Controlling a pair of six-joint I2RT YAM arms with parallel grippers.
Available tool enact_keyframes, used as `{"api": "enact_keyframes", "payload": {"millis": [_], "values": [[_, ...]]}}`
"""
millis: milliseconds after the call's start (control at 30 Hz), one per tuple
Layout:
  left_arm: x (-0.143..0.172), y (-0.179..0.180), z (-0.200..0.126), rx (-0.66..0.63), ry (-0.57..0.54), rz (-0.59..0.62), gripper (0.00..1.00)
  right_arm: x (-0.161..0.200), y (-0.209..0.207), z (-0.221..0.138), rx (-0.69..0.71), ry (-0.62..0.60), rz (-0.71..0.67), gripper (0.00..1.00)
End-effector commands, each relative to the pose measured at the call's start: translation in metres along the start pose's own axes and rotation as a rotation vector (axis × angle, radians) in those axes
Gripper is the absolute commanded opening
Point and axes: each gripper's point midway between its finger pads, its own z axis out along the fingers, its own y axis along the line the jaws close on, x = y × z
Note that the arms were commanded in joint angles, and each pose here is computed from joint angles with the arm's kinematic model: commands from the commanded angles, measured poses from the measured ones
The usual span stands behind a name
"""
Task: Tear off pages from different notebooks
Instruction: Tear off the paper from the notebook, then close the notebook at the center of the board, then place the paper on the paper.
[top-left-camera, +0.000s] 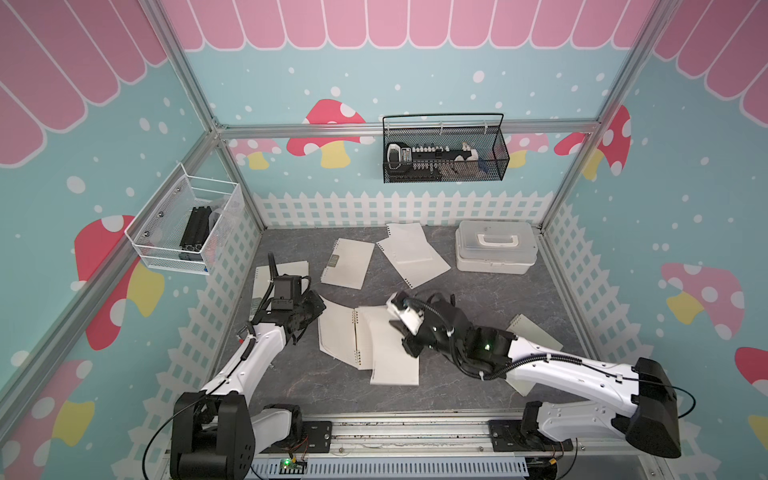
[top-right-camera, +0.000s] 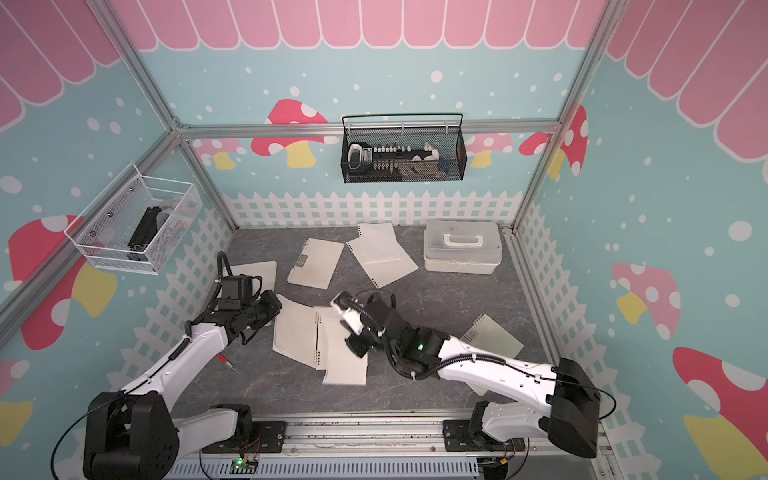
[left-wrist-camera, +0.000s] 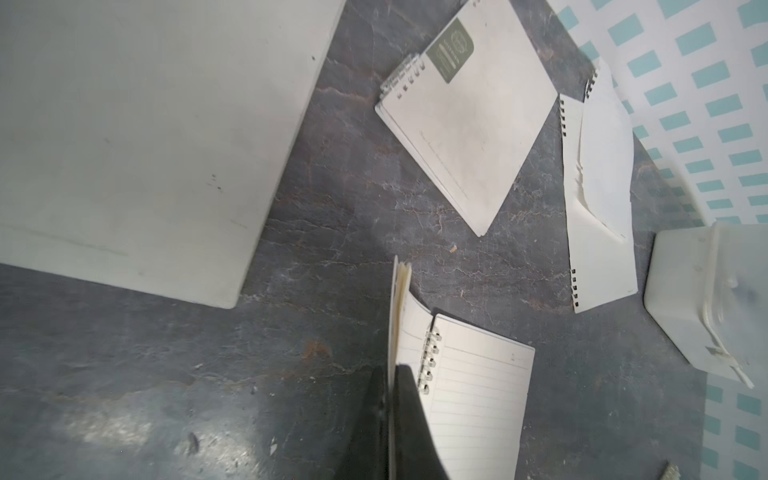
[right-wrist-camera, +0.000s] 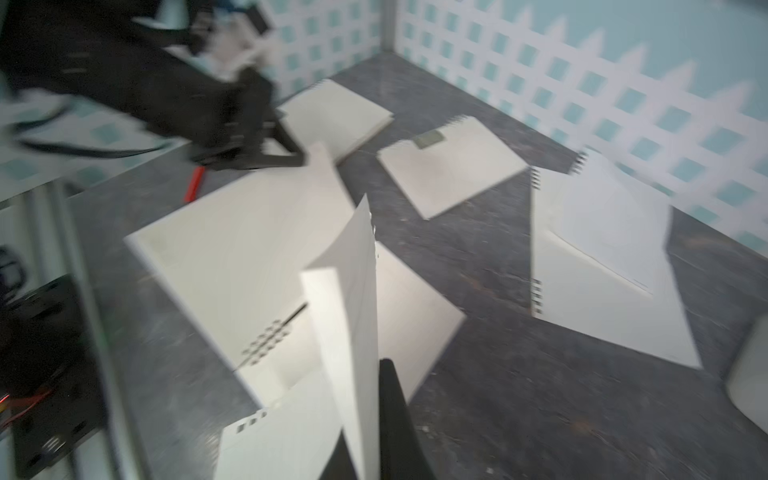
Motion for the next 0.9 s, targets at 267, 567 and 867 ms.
{"api": "enact_keyframes", "payload": {"millis": [267,567,867], "values": [[-0.041,0.041,-0.043,-0.379,-0.137,0.130,0.00,-0.025,-0.157,0.158,0.052,-0.034,0.382,0.00],[-0.046,-0.006,-0.003,-0.496,-0.062,0.371,0.02,0.032,-0.231,0.194,0.287,0.103,0.428,0.17],[-0.017,-0.058,0.049,-0.453,0.041,0.480,0.52,0.049,-0.260,0.164,0.482,0.333,0.308,0.69]]}}
